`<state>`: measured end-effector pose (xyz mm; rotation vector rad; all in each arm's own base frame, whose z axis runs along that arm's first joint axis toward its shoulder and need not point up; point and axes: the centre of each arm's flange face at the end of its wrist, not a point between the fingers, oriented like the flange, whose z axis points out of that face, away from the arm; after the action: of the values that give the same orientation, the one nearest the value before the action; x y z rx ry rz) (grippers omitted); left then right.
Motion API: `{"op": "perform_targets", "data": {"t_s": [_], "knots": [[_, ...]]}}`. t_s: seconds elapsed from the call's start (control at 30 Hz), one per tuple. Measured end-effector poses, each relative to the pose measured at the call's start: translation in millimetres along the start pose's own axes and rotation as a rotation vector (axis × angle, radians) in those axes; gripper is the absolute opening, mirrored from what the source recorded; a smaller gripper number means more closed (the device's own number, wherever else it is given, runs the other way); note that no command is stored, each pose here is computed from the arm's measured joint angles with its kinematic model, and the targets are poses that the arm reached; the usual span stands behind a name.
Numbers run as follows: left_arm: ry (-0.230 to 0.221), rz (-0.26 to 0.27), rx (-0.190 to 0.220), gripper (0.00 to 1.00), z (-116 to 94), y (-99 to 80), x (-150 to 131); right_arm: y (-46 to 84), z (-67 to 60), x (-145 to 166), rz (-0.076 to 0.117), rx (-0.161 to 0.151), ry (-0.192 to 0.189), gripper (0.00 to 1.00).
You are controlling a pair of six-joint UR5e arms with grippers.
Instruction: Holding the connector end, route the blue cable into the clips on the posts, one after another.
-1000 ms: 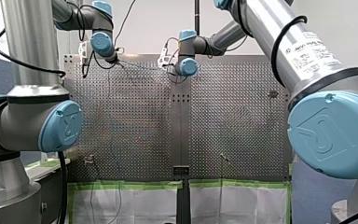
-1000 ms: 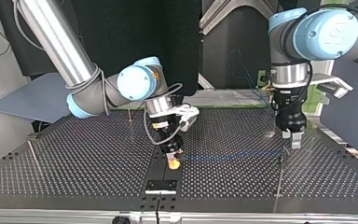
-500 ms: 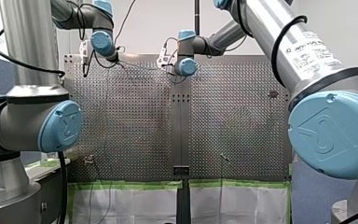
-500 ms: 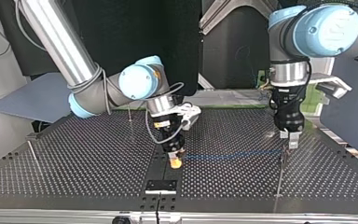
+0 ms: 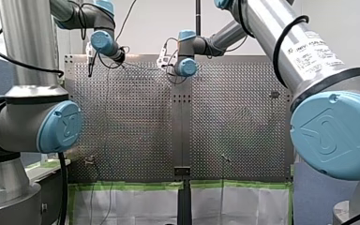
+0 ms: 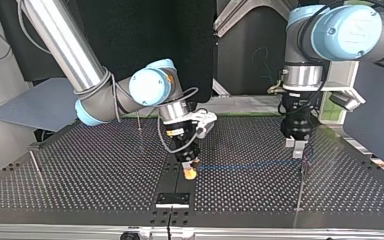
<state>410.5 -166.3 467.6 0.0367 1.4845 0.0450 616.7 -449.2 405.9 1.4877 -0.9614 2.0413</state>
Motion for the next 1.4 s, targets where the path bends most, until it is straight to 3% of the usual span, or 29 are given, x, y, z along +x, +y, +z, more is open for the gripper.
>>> {"op": "perform_targets", "data": {"t_s": [0.27, 0.43, 0.87, 1.17, 1.4], "knots": [[0.039, 0.034, 0.024, 1.0, 9.4, -10.0, 19.7, -0.1, 0.0, -0.3, 0.0, 0.0, -0.001, 0.0], [0.049, 0.047, 0.014, 1.0, 16.6, -13.2, 30.7, 0.0, 0.0, -0.5, 0.0, 0.0, -0.001, 0.0], [-0.02, 0.038, -0.036, 1.0, 44.1, -15.2, 15.3, 2.0, 0.5, -0.6, -0.003, -0.003, -0.001, 0.0], [-0.001, 0.056, -0.039, 1.0, 58.3, -21.2, 30.1, 3.5, 0.9, -1.3, -0.004, -0.005, -0.002, 0.0], [-0.028, 0.051, -0.047, 1.0, 70.3, -26.9, 22.6, 4.8, 1.3, -1.3, -0.004, -0.006, -0.001, 0.0]]}}
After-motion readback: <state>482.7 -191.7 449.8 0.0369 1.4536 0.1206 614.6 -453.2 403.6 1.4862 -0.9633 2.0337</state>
